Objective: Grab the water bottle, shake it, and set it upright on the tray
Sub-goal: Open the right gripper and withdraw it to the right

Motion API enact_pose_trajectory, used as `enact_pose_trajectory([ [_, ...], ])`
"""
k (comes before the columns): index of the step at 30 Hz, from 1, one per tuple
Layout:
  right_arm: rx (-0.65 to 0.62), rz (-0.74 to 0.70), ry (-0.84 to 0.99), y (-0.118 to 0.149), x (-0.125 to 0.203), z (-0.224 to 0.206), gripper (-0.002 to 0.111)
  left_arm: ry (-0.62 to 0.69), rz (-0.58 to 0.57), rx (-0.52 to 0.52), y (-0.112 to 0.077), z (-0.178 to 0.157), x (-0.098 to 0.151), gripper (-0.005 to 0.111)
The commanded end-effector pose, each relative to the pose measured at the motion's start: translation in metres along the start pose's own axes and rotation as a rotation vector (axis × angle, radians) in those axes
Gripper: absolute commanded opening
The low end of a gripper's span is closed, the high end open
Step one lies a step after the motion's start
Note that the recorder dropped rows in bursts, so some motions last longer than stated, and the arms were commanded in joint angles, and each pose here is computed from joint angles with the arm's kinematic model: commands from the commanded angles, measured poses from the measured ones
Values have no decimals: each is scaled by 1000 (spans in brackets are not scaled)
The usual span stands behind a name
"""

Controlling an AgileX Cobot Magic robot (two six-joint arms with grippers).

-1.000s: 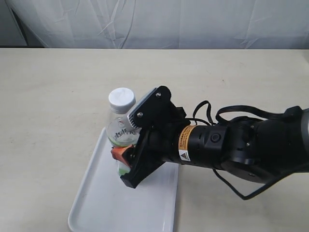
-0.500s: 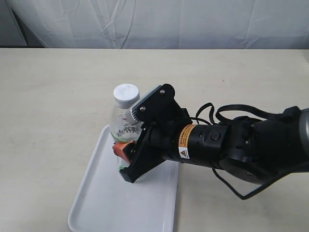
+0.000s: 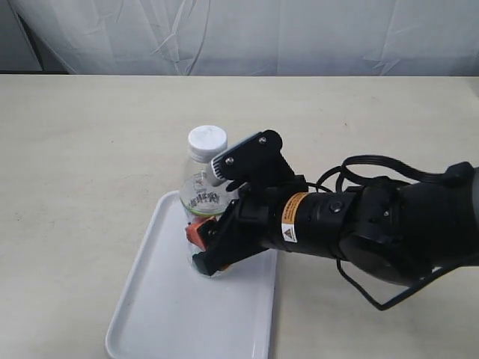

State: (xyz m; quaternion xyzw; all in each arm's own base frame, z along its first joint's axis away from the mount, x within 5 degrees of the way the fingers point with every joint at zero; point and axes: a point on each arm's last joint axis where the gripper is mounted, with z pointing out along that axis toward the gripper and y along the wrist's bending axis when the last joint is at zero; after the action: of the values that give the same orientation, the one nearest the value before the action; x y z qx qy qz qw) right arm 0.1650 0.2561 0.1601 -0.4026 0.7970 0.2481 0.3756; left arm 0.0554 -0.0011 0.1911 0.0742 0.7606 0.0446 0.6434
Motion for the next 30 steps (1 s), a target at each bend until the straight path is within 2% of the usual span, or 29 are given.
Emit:
enact_pose_trajectory([
  [1, 32, 16, 64, -2, 0, -9, 74, -9, -6, 0, 0, 0, 0, 0],
  [5, 53, 11, 132, -2, 1, -20, 74, -9, -6, 0, 0, 0, 0, 0],
  [8, 41, -20, 195, 10, 3, -29, 74, -9, -6, 0, 0, 0, 0, 0],
  [9, 35, -33, 215, 14, 4, -33, 70, -9, -6, 0, 0, 0, 0, 0],
  [13, 30, -37, 302, 26, 9, -46, 26, -9, -6, 0, 0, 0, 0, 0],
  [16, 32, -26, 340, 29, 10, -55, 1, -9, -6, 0, 0, 0, 0, 0],
  [19, 35, 13, 340, 30, 5, -69, -1, -9, -6, 0, 0, 0, 0, 0],
  [23, 59, 47, 217, 27, -13, -104, -1, -9, -6, 0, 0, 0, 0, 0],
  [25, 151, 50, 159, 17, -20, -126, -1, -9, -6, 0, 0, 0, 0, 0],
  [26, 281, 69, 147, 5, -21, -142, -1, -9, -6, 0, 0, 0, 0, 0],
  [29, 579, 270, 123, -20, -16, -182, -1, -9, -6, 0, 0, 0, 0, 0],
  [30, 602, 309, 129, -21, -13, -189, -1, -9, -6, 0, 0, 0, 0, 0],
])
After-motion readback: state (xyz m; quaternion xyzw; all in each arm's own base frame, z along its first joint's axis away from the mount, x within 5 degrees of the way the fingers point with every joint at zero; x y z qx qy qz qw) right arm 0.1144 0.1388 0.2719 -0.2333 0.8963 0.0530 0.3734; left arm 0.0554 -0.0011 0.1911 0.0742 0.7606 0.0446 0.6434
